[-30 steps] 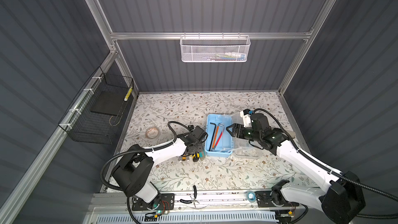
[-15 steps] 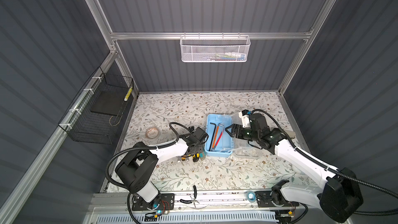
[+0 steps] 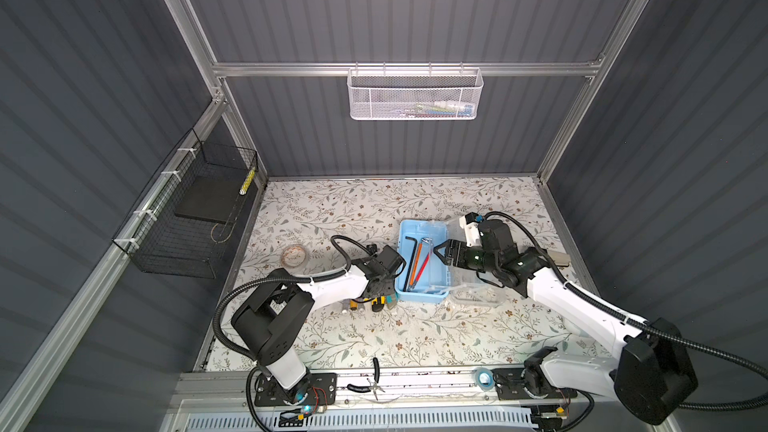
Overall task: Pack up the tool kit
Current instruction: 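Close the left gripper on the yellow utility knife and lift it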
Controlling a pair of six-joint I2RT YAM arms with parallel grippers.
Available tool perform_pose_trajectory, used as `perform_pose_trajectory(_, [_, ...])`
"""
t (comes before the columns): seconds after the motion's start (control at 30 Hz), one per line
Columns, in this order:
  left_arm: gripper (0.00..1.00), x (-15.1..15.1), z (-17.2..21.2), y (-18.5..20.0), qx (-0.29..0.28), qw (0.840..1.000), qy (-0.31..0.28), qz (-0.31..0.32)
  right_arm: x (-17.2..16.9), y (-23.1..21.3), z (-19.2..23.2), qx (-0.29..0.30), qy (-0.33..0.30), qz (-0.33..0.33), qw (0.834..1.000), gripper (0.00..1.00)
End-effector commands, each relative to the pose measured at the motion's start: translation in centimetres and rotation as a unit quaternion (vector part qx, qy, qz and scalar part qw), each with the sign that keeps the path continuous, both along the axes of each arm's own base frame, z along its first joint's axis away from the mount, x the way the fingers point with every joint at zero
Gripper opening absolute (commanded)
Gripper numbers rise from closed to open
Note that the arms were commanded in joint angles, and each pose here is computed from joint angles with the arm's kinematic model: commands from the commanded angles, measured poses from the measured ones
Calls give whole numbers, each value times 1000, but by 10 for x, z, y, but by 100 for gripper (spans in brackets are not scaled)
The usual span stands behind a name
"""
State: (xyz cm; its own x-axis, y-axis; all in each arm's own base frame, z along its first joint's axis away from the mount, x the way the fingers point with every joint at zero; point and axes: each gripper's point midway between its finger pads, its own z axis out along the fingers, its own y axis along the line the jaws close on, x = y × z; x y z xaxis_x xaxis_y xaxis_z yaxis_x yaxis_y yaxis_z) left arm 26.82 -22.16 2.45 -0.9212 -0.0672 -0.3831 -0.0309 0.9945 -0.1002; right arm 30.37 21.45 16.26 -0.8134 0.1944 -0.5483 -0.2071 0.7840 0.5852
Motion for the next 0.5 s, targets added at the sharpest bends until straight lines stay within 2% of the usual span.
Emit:
perform_pose_trajectory(0.0, [39,-15,-27,14,47,998,43,-8,0,2,-7,-2,8,1,1000,78])
perform_pose_trajectory(0.47, [41,-14,-30,20,67,997,42,-7,0,2,-11,-4,11,0,1000,78])
